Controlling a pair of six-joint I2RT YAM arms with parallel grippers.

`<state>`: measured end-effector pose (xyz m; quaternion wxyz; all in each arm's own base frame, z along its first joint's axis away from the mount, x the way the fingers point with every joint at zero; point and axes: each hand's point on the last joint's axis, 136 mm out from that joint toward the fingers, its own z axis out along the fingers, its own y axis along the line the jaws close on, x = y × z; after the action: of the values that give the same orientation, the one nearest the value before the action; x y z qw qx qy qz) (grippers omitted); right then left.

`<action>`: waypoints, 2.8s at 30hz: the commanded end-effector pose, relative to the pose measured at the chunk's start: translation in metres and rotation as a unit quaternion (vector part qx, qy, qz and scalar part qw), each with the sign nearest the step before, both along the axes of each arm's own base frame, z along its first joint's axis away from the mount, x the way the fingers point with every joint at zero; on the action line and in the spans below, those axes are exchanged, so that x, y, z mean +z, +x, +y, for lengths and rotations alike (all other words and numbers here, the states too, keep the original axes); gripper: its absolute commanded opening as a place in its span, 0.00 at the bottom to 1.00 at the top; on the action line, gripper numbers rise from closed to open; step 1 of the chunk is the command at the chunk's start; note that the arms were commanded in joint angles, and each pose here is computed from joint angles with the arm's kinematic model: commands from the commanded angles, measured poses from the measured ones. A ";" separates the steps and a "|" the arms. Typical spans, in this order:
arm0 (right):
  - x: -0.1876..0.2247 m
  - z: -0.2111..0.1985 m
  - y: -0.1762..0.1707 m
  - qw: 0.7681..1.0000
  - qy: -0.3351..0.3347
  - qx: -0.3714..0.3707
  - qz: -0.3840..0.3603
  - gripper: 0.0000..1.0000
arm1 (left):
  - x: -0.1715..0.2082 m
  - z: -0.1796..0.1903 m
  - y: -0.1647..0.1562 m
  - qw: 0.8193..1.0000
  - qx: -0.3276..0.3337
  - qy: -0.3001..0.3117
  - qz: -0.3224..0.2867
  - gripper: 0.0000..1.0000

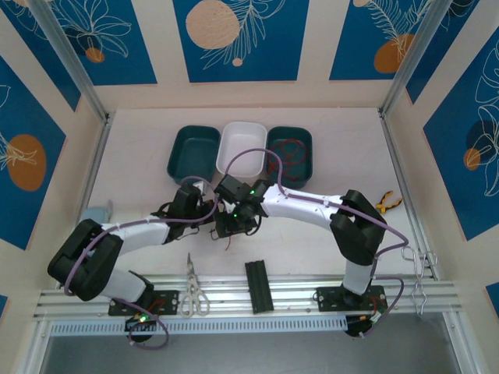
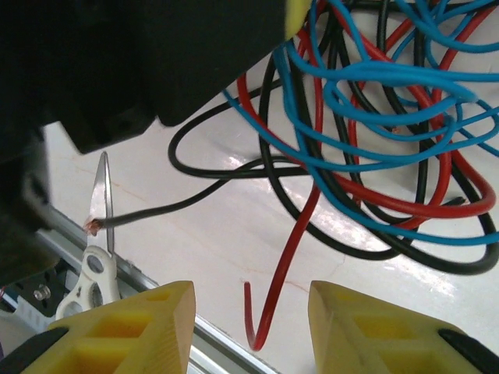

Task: Untangle the cables

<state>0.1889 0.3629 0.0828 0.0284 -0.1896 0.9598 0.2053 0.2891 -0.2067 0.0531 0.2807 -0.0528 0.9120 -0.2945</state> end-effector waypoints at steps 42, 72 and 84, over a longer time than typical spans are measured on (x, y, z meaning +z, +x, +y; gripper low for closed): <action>0.199 -0.096 0.079 0.937 0.101 -0.113 -0.316 0.00 | -0.018 0.102 -0.022 0.986 0.120 0.116 -0.003 0.00; 0.277 -0.130 0.080 0.896 0.130 -0.115 -0.408 0.00 | 0.036 0.098 -0.010 0.989 0.096 0.078 -0.076 0.52; 0.287 -0.115 0.081 0.895 0.148 -0.100 -0.408 0.00 | 0.147 0.026 -0.021 0.956 -0.106 -0.030 -0.271 0.73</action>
<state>0.2707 0.2398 0.3590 0.4600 -0.1422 0.8449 0.2329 0.2739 -0.1485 0.1503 0.4448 0.0279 0.8467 -0.2908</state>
